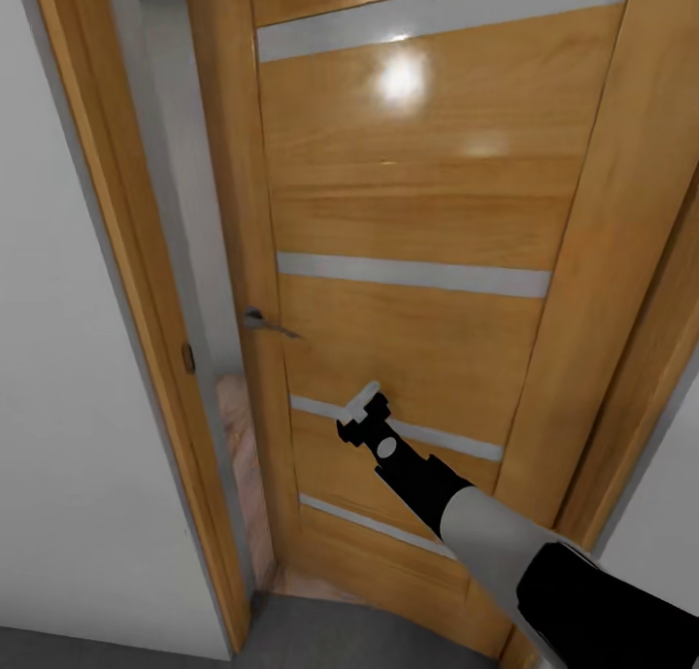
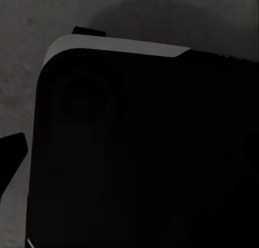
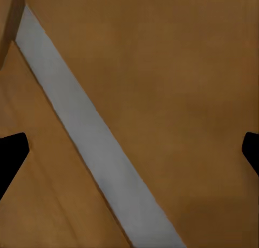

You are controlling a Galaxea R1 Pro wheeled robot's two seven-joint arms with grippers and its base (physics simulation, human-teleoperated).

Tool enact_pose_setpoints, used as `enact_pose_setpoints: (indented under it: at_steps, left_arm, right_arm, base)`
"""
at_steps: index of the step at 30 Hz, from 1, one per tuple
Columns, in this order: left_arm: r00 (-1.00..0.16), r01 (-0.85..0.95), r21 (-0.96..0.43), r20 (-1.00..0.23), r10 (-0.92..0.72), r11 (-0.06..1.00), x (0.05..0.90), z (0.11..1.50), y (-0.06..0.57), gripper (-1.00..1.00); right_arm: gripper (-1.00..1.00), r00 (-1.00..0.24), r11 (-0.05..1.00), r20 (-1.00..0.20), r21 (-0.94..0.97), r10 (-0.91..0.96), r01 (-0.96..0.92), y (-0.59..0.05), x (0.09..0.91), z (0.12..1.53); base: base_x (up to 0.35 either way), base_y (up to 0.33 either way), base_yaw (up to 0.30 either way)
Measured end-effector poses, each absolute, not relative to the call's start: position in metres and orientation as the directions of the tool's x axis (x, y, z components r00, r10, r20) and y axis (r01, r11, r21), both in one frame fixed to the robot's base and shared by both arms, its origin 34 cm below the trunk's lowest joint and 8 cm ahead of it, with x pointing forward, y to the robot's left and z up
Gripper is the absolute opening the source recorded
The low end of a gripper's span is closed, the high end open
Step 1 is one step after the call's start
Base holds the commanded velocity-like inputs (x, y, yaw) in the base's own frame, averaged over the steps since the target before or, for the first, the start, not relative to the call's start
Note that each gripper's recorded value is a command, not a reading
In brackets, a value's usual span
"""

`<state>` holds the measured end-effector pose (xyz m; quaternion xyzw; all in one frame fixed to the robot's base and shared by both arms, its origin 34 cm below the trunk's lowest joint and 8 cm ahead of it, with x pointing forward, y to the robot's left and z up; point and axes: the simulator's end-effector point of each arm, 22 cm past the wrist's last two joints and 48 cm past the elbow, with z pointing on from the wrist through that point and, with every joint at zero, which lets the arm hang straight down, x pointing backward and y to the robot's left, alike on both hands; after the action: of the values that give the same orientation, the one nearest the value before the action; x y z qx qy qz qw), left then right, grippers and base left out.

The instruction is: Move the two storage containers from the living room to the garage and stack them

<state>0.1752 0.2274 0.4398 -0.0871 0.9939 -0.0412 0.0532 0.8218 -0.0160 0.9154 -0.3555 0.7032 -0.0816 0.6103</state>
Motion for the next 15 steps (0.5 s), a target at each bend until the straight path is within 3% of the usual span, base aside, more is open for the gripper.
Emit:
enact_pose_setpoints:
  at_steps: [9,15]
  left_arm:
    - [-0.979,-0.169,-0.091,-0.099,-0.178,0.981,0.175,0.44,0.227,1.0]
    - [-0.979,-0.169,-0.092,-0.099,-0.178,0.981,0.175,0.44,0.227,1.0]
  right_arm:
    - [1.0,-0.036,0.724,-0.78,-0.561,-0.624,-0.403,-0.027,0.821,0.898]
    - [1.0,-0.087,0.722,-0.746,-0.599,-0.66,-0.346,-0.078,0.85,0.906]
  base:
    - [0.321,0.0,0.0]
    - [0.321,0.0,0.0]
